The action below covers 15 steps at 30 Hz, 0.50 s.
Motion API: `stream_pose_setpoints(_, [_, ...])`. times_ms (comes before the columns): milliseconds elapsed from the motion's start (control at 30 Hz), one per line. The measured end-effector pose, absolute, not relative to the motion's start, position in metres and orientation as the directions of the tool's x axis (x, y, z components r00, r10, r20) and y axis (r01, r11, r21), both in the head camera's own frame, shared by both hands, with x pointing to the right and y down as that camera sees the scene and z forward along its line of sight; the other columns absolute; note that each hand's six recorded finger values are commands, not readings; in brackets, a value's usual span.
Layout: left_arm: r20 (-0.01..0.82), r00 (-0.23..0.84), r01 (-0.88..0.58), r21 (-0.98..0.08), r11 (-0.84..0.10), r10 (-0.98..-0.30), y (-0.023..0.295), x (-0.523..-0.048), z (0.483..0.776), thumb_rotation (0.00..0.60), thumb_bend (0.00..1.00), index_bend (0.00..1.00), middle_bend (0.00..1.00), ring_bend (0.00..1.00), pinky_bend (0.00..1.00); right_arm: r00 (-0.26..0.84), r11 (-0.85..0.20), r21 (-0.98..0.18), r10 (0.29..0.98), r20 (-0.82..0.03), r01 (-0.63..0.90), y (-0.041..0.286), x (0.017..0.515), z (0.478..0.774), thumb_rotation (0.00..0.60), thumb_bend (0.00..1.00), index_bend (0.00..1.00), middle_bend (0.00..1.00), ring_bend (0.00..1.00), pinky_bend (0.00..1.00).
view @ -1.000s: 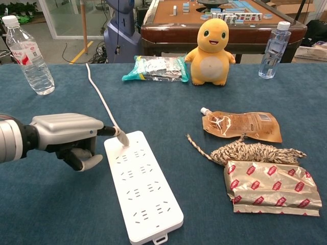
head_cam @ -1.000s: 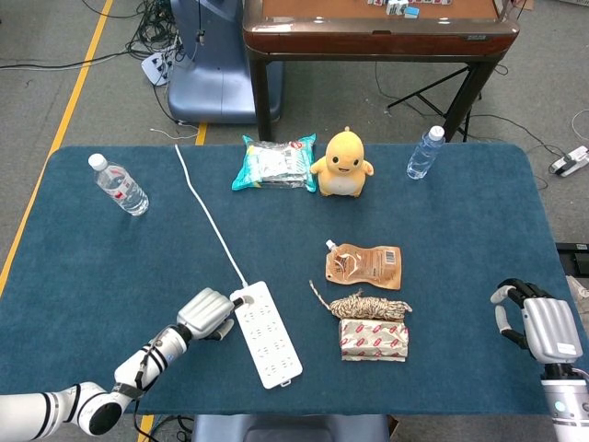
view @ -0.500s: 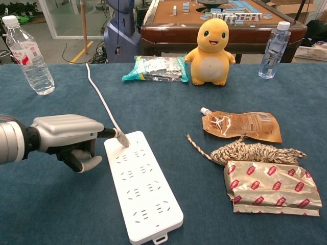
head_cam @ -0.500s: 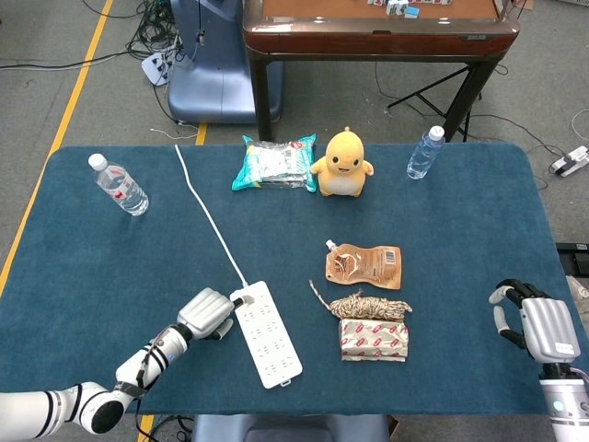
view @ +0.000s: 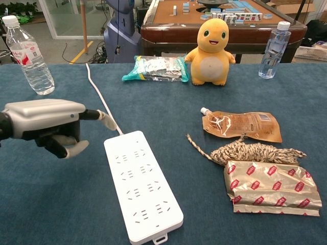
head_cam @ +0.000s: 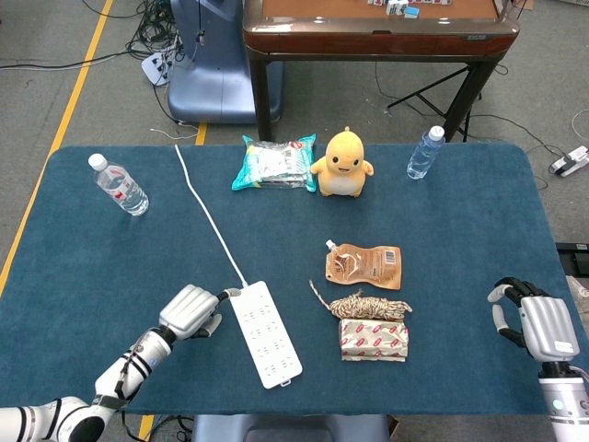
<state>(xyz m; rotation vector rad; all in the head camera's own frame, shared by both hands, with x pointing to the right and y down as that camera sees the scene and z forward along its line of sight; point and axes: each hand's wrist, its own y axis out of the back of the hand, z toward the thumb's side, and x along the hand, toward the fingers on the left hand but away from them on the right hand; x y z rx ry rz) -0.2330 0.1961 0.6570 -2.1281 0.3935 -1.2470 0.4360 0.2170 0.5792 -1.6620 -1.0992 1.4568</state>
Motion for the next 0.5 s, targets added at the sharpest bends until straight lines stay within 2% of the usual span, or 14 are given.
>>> stream_pose_setpoints(200, [0.64, 0.454, -0.007, -0.693, -0.721, -0.62, 0.187, -0.258, 0.635, 0.6, 0.59, 0.22, 0.87, 0.83, 1.0, 0.033, -0.428, -0.889, 0.903, -0.429, 0.163, 0.215, 0.435, 0.579, 0.6, 0.45, 0.49, 0.37, 0.36, 0.49])
stream_pose_setpoints(367, [0.582, 0.398, -0.015, -0.769, -0.639, -0.709, 0.181, -0.289, 0.613, 0.6, 0.58, 0.26, 0.79, 0.76, 1.0, 0.033, -0.416, -0.895, 0.909, -0.416, 0.161, 0.215, 0.436, 0.573, 0.6, 0.45, 0.49, 0.37, 0.36, 0.49])
stream_pose_setpoints(433, [0.559, 0.355, -0.019, -0.797, -0.604, -0.749, 0.182, -0.307, 0.604, 0.6, 0.58, 0.26, 0.75, 0.72, 0.98, 0.031, -0.412, -0.897, 0.911, -0.412, 0.16, 0.215, 0.437, 0.572, 0.6, 0.45, 0.49, 0.37, 0.36, 0.49])
stream_pose_setpoints(500, [0.545, 0.31, -0.02, -0.815, -0.578, -0.779, 0.185, -0.324, 0.596, 0.6, 0.58, 0.27, 0.67, 0.63, 0.92, 0.029, -0.41, -0.898, 0.911, -0.411, 0.159, 0.215, 0.438, 0.57, 0.6, 0.45, 0.49, 0.37, 0.36, 0.49])
